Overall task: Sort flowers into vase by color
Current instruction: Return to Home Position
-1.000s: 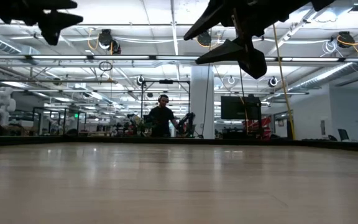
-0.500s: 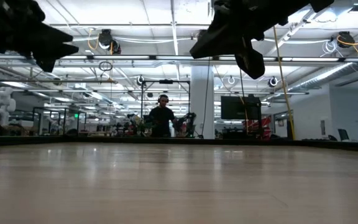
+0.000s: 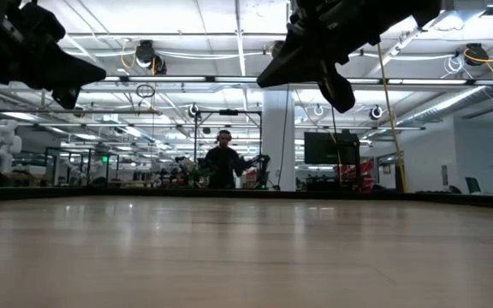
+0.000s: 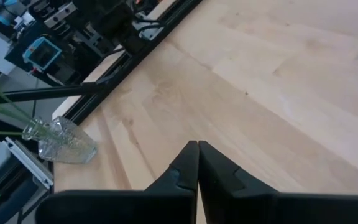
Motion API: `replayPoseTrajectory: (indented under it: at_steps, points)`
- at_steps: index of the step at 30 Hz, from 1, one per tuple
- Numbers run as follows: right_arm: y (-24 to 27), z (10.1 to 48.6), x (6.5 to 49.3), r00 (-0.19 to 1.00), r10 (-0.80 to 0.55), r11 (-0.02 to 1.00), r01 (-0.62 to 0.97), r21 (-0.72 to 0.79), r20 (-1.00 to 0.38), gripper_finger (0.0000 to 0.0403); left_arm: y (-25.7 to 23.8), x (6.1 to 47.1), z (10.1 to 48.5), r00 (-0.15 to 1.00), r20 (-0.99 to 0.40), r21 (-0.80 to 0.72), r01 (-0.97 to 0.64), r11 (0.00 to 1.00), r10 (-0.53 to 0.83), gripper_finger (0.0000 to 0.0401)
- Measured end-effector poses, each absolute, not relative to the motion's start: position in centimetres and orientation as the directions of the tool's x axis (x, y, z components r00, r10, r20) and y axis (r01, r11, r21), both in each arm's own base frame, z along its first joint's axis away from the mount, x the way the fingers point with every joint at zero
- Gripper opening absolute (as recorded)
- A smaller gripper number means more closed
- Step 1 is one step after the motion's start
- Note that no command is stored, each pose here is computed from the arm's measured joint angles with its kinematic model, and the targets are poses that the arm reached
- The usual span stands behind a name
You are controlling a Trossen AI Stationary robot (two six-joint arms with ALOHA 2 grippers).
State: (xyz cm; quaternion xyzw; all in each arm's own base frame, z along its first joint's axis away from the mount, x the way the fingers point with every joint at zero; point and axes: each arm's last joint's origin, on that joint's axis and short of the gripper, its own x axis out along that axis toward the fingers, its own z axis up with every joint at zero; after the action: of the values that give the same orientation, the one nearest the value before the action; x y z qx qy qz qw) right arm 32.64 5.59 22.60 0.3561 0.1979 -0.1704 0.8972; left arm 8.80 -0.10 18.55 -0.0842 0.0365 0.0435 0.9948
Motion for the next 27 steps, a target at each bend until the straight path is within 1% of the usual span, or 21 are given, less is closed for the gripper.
replayPoseTrajectory:
  at_steps: [5,9,10,13,15,19,23,25,27]
  points:
    - [5.3,22.7,32.8,0.871,-0.170,0.702,0.435,0.564,-0.461,0.0001,-0.1,8.8,18.7,0.995,-0.056,-0.145,-0.084,0.986,0.077,0.0003]
    - [5.4,22.8,32.8,0.871,-0.169,0.701,0.435,0.565,-0.460,0.0000,-0.2,9.5,17.8,0.998,0.048,-0.153,-0.034,0.988,0.042,0.0002]
    - [5.4,22.8,32.8,0.871,-0.169,0.701,0.435,0.565,-0.460,0.0000,-0.3,9.7,17.1,0.998,0.051,-0.154,-0.021,0.988,0.029,0.0002]
    - [5.4,22.8,32.8,0.874,-0.169,0.707,0.430,0.562,-0.456,0.0000,-0.4,9.8,16.8,1.000,0.022,-0.146,0.024,0.989,-0.021,0.0001]
    - [5.4,22.9,32.8,0.878,-0.168,0.731,0.416,0.541,-0.448,0.0000,-0.6,9.8,16.7,0.998,0.013,-0.137,0.061,0.989,-0.060,0.0001]
    - [5.2,23.3,33.1,0.899,-0.166,0.776,0.373,0.508,-0.405,0.0000,-0.6,9.8,16.7,0.998,0.012,-0.116,0.065,0.991,-0.064,0.0001]
    - [4.5,25.0,32.7,0.925,-0.159,0.868,0.298,0.398,-0.346,0.0000,-0.5,9.8,16.6,0.999,0.011,-0.142,0.052,0.988,-0.051,0.0009]
    - [4.1,26.8,31.8,0.942,-0.161,0.910,0.257,0.326,-0.294,0.0000,-0.5,9.8,16.6,0.999,0.011,-0.148,0.051,0.988,-0.050,0.0017]
    - [3.8,28.6,30.2,0.947,-0.161,0.945,0.229,0.233,-0.278,0.0000,-0.5,9.8,16.6,0.999,0.012,-0.148,0.051,0.988,-0.049,0.0023]
